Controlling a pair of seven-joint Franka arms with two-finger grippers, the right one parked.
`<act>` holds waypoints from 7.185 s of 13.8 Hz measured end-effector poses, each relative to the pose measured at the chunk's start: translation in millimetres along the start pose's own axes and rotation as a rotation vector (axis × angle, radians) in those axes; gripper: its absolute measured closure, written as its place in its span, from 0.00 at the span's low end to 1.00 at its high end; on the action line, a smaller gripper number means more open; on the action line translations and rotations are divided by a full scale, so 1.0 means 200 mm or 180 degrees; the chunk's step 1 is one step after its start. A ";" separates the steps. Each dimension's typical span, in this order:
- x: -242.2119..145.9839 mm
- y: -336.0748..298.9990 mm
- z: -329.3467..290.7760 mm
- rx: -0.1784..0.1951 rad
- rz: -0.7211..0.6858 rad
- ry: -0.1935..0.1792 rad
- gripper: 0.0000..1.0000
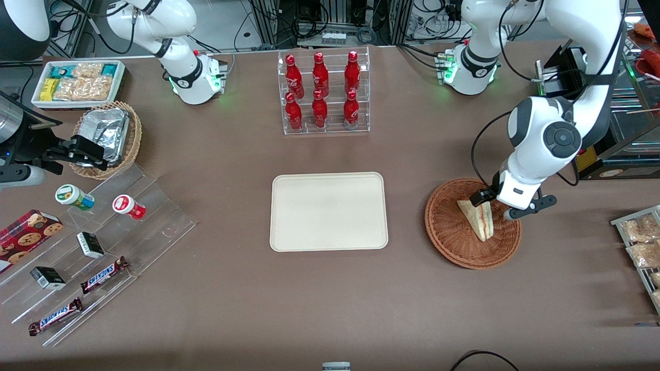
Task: Place sandwich from basket to tray
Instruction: 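Lower the left gripper around the sandwich and close it, then lift the sandwich and carry it over the cream tray, then lower the sandwich onto the tray and open the left gripper, then raise the open left gripper away from the sandwich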
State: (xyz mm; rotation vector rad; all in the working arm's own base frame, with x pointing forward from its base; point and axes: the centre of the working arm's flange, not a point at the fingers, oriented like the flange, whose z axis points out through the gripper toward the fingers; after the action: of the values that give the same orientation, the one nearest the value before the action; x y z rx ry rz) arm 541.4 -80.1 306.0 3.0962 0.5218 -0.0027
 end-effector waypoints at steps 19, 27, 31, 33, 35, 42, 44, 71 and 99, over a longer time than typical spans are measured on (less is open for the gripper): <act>0.01 0.01 0.10 0.0016 -0.0016 -0.0080 0.85; -0.02 0.32 -0.40 0.0304 0.0595 -0.0264 0.90; -0.23 0.61 -0.40 0.0258 0.1006 -0.0289 0.90; -0.31 0.72 -0.38 0.0218 0.1166 -0.0301 0.90; -0.39 0.85 -0.34 0.0112 0.1330 -0.0262 0.90; -0.58 1.20 -0.12 -0.0308 0.1504 -0.0271 0.90; -0.61 1.28 -0.08 -0.0195 0.1406 -0.0162 0.90; -0.78 1.69 0.25 -0.0055 0.1245 -0.0081 0.36; -0.03 0.66 -1.09 0.0243 0.1263 -0.0021 0.00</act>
State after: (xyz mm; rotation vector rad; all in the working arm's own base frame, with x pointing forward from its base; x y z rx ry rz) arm 579.4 -205.5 523.6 3.2115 -0.1013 -0.0329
